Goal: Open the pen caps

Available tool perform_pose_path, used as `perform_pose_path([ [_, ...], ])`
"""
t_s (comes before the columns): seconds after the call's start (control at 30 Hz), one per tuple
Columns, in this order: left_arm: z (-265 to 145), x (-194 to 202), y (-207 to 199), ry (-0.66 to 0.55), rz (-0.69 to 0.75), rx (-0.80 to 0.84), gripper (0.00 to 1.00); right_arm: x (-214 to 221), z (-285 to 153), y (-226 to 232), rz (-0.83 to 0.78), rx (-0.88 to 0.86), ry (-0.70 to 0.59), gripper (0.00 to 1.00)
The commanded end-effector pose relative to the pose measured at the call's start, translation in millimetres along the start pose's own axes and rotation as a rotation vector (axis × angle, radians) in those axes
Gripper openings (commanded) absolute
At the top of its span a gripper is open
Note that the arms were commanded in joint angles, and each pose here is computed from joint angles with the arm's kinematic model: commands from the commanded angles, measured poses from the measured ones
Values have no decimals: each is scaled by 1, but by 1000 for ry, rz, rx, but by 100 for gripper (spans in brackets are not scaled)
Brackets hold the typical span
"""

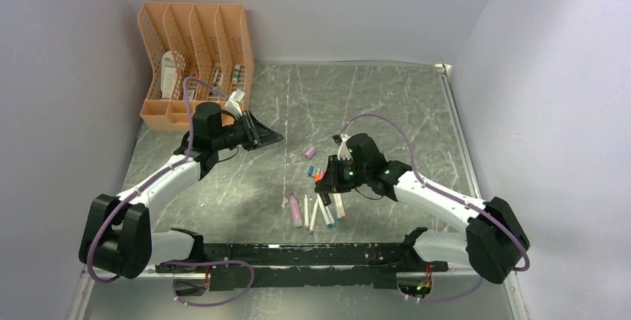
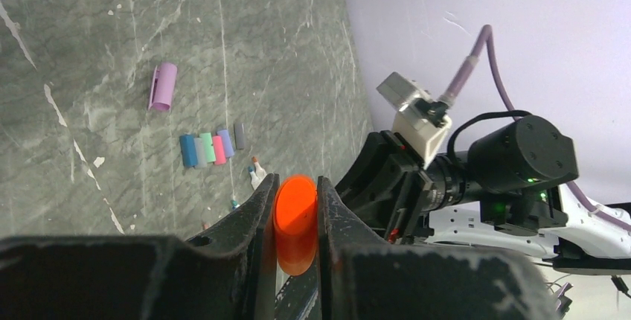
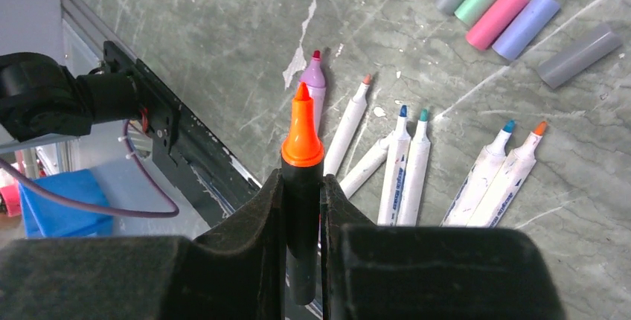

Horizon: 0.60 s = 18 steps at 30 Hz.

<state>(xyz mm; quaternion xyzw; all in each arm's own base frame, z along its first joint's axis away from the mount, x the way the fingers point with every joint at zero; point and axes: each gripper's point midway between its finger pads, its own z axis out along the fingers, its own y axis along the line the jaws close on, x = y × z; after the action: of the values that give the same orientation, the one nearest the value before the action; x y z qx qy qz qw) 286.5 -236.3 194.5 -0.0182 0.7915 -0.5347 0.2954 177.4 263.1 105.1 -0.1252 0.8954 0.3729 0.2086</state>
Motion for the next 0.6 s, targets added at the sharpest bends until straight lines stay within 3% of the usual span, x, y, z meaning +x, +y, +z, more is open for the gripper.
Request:
perform_pose_path([
  [0.0,-5,-5,-16,-26,47,38,7,1,10,-1,63,-14,-3,0],
  [0.57,-36,8,-35,-49,105,48,7,27,77,42,18,106,44,0],
])
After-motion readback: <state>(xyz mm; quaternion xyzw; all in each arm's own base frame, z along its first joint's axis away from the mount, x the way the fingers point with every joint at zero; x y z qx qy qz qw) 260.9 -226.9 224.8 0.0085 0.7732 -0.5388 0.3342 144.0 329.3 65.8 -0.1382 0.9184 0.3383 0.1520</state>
